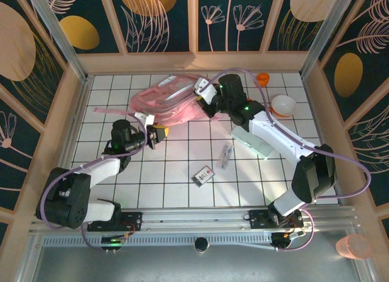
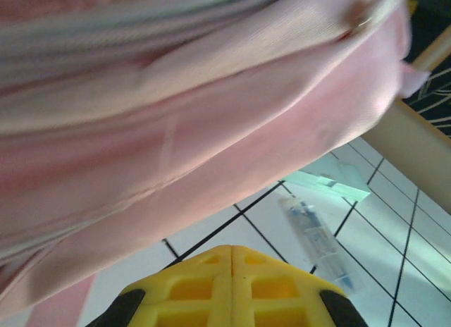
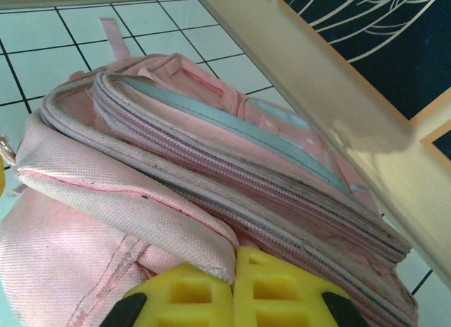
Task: Pack the student bag
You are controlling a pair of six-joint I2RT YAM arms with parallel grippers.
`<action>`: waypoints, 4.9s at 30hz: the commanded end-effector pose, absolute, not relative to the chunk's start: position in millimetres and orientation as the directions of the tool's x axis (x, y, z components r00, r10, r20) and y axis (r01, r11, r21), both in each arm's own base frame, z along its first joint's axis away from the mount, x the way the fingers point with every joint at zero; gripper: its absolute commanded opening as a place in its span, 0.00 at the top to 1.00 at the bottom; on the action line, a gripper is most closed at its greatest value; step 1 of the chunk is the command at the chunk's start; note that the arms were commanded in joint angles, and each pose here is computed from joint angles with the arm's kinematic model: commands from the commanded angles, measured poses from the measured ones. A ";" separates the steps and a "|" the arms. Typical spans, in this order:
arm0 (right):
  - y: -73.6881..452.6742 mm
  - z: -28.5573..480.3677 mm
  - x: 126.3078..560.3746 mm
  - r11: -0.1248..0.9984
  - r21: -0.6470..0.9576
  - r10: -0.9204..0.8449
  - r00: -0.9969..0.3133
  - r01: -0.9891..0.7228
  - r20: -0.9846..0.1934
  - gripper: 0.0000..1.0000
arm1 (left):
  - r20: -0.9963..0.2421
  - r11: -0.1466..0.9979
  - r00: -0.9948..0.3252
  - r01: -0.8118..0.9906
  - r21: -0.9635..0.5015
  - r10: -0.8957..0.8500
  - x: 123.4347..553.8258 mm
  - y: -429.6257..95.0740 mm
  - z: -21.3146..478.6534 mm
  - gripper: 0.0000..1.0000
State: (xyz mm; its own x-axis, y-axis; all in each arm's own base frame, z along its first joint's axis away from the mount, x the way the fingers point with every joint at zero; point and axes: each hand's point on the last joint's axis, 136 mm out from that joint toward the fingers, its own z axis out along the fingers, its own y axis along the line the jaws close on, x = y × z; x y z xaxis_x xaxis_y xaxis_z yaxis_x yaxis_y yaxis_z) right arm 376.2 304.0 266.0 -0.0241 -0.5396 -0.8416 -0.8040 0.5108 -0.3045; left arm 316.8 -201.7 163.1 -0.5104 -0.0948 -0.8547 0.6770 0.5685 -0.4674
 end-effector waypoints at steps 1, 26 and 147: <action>303.7 327.1 385.3 0.599 -0.338 -0.416 0.079 -0.726 -0.906 1.00 | -0.851 0.559 -0.523 0.693 -0.456 -0.046 310.5 -205.7 166.1 1.00; 292.5 373.2 363.0 0.432 -0.381 -0.381 0.218 -0.817 -0.899 1.00 | -0.878 0.790 -0.439 0.464 -0.402 -0.189 354.0 -151.6 109.1 0.27; 318.8 270.5 276.7 0.075 -0.264 -0.395 0.215 -0.962 -0.893 1.00 | -0.863 0.432 0.037 0.854 0.289 0.505 321.1 -205.6 249.8 0.10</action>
State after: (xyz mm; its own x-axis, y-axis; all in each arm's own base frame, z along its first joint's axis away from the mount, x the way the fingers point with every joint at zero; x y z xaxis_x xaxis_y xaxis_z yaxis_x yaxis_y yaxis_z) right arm 293.1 311.8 224.9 0.0540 -0.4789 -0.8762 -0.9709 0.1800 -0.1582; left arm 304.9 -210.8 238.6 -0.1225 0.4465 -0.8864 0.8886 0.4471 0.1024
